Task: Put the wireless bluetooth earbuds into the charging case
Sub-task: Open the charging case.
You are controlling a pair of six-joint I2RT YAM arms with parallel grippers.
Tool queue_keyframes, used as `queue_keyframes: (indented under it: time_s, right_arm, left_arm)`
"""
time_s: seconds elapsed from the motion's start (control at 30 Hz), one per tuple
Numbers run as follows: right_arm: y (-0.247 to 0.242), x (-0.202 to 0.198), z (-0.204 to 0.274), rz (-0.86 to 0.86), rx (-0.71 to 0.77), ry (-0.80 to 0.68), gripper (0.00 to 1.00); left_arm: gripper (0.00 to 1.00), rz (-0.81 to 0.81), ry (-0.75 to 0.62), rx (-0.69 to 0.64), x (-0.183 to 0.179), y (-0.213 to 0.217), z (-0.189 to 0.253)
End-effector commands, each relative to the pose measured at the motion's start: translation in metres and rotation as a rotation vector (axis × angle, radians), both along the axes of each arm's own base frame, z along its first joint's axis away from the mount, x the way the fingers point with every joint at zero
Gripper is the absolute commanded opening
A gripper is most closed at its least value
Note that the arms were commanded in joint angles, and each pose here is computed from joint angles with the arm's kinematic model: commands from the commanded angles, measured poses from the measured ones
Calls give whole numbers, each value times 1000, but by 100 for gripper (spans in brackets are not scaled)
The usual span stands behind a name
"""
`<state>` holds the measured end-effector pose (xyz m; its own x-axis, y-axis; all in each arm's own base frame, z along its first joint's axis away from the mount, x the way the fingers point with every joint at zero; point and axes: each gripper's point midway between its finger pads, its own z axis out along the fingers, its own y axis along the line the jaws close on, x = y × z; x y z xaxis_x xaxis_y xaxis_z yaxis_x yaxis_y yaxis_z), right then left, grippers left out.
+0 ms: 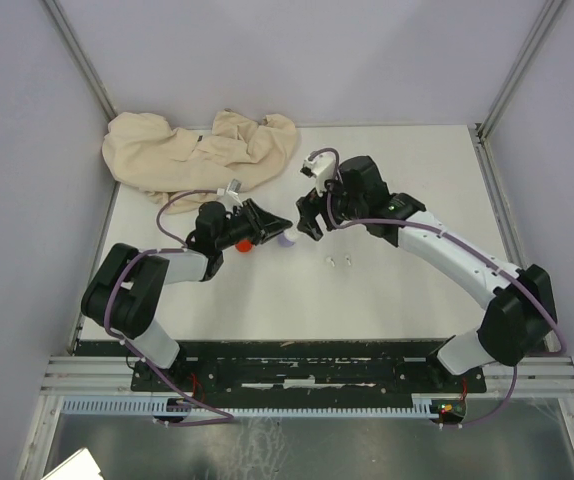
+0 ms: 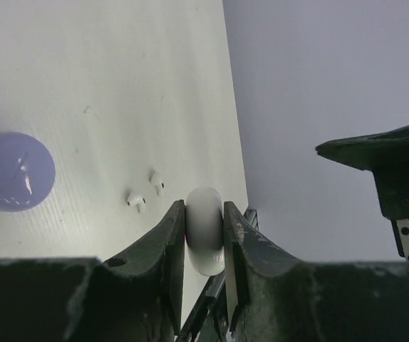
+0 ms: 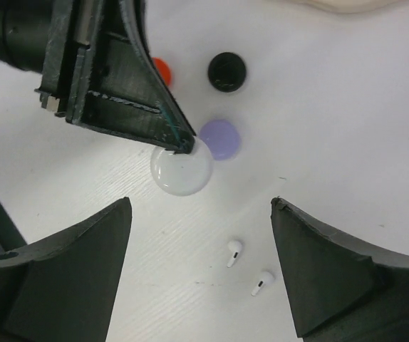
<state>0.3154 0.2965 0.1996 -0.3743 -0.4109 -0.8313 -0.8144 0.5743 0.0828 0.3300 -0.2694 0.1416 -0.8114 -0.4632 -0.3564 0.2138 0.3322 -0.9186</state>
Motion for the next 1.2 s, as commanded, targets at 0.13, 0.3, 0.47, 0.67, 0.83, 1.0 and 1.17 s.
queue_keyframes:
  time_s: [0.13,0.3,0.47,0.67,0.83,1.0,1.17]
  right_arm:
    - [-33,46,25,-392,33,-64,87]
    - [-26,54,15,-429,43,-19,88]
    - [-19,59,4,-423,33,12,89]
    - [-12,65,-3,-418,36,26,89]
    - [-8,67,-7,-410,38,37,89]
    - [-6,68,-20,-412,22,59,90]
    - [-3,71,-27,-417,19,69,90]
  left_arm:
    - [3,303,-29,-92,41,26,29]
    - [3,345,-60,-147,41,26,42]
    - [3,322,-88,-181,36,17,51]
    - [3,291,-93,-191,31,8,55]
    - [3,289,-91,-189,29,8,54]
    - [3,285,-98,-204,29,7,61]
    - [3,284,-101,-227,29,7,69]
